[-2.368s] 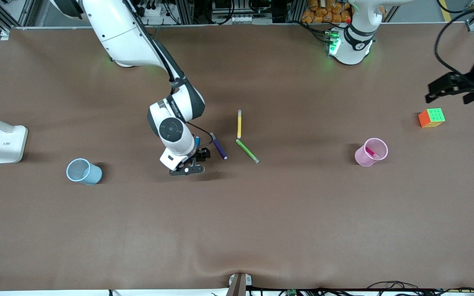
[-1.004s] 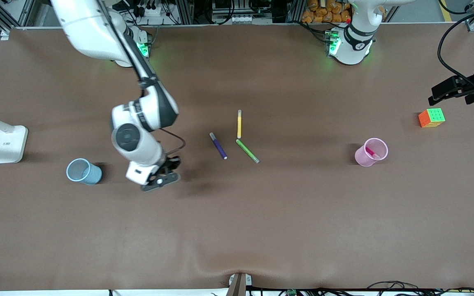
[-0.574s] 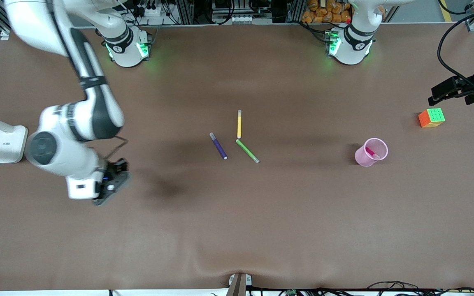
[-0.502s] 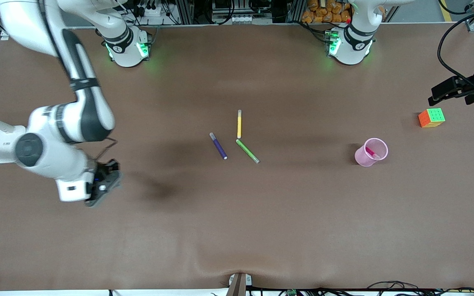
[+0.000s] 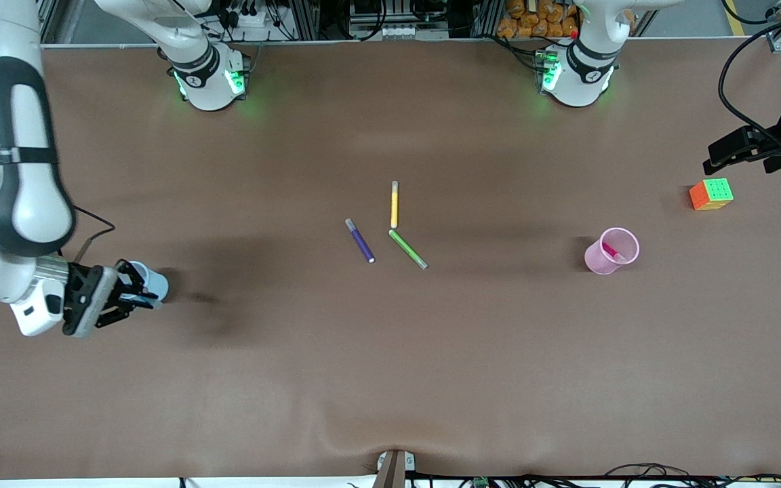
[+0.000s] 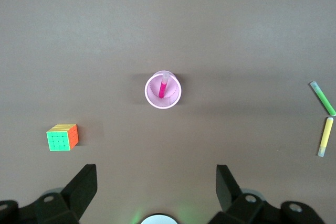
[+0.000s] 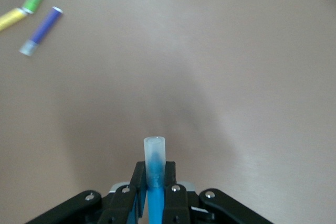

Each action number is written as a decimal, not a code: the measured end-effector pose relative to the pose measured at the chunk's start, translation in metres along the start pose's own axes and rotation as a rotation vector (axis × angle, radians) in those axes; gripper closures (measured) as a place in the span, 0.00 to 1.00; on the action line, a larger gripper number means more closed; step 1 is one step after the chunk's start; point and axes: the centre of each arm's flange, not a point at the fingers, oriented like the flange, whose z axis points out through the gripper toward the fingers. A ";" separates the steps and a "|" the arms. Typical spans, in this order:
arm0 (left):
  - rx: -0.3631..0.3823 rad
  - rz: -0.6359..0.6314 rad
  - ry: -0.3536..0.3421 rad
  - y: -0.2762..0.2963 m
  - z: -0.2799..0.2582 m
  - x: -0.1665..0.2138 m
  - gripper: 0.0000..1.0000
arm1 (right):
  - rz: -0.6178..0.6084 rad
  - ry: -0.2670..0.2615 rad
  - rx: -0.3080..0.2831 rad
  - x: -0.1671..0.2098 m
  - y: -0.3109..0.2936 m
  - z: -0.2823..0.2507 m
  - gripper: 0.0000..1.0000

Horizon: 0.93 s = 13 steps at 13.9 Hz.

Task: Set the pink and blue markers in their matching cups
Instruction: 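Carry the blue marker over the light blue cup with the right gripper, then lower the blue marker into the light blue cup and open the right gripper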

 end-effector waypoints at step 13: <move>0.002 0.025 -0.007 0.015 0.004 0.001 0.00 | -0.123 0.224 0.138 -0.085 0.020 0.016 0.83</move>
